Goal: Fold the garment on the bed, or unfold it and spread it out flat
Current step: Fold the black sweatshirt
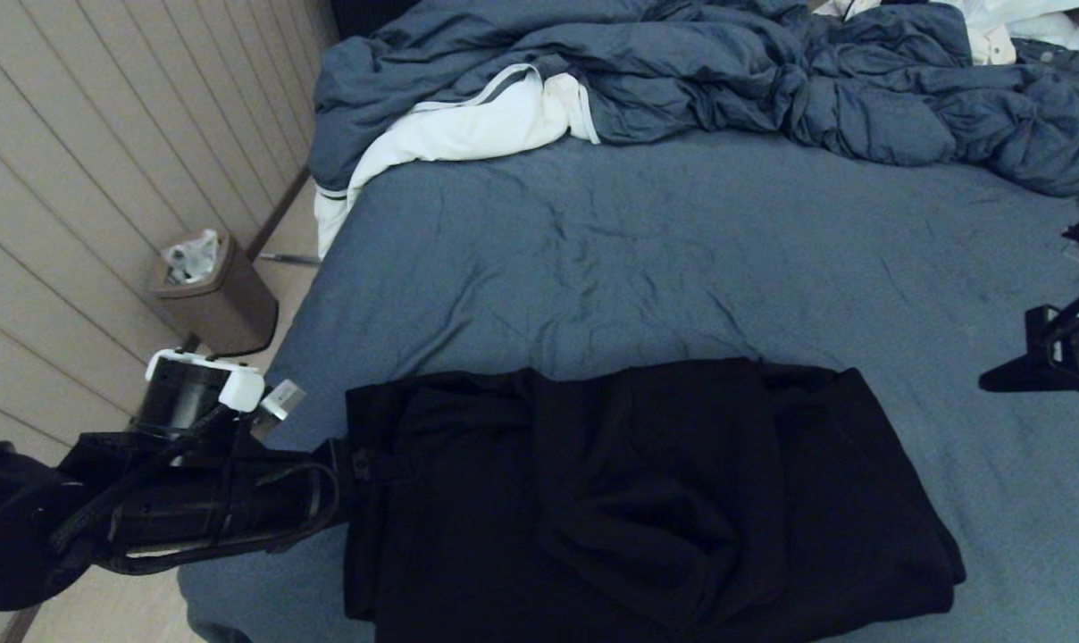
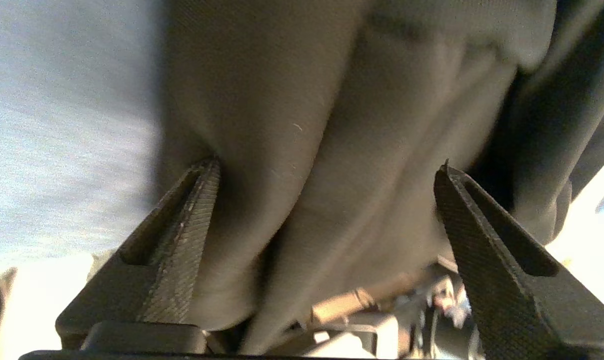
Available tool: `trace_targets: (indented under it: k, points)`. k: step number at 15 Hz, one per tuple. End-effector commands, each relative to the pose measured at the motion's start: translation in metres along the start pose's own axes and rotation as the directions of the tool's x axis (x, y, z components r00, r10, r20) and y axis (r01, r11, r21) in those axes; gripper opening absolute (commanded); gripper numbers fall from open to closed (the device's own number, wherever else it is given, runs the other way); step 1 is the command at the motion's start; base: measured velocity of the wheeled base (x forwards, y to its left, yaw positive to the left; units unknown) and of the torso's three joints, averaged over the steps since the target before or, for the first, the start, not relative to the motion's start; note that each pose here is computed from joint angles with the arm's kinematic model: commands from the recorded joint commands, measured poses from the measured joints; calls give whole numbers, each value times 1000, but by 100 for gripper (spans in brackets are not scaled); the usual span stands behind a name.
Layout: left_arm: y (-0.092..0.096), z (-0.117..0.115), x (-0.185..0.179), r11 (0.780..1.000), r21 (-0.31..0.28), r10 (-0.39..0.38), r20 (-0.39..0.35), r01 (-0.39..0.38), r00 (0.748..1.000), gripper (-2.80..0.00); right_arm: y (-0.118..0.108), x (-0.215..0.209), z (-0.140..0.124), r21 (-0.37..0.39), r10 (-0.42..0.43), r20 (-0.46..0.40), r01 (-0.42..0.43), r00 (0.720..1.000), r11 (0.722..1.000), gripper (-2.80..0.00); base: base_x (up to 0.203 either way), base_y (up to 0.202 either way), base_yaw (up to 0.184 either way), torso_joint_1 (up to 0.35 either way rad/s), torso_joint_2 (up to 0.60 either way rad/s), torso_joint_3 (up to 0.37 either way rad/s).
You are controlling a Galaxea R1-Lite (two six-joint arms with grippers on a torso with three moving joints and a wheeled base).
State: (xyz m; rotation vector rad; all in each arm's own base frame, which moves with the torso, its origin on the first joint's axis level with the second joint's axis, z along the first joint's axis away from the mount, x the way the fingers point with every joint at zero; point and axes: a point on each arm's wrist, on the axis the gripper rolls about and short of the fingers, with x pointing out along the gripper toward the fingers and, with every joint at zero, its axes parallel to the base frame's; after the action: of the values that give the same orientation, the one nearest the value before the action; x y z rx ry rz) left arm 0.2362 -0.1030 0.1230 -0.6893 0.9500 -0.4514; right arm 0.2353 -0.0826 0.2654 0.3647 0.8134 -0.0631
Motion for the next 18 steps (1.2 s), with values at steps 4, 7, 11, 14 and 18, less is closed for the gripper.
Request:
trace_targets:
  k: [4, 7, 11, 14, 18]
  points:
    - [-15, -15, 19, 1000, 14, -25, -80, 27, 996, 0, 1, -2, 1, -26, 3, 9, -3, 1000, 1000, -280, 0, 0, 0, 0, 0, 0]
    - [-20, -16, 19, 999, 35, -26, -37, 28, 999, 0, 1, -2, 1, -42, 5, 9, -4, 1000, 999, -280, 0, 0, 0, 0, 0, 0]
    - [-26, -18, 20, 998, 45, -46, -48, 48, 998, -280, 9, -10, 0, -69, 23, 34, -20, 999, 997, -280, 0, 0, 0, 0, 0, 0]
    - [-32, -23, 21, 996, 47, -71, -78, 74, 994, -280, 14, -7, -1, -81, 40, 21, -39, 999, 996, -280, 0, 0, 0, 0, 0, 0]
    - [-36, -26, 21, 989, 40, -138, -150, 146, 979, -280, 14, -1, -5, -77, 44, -6, -44, 999, 996, -280, 0, 0, 0, 0, 0, 0]
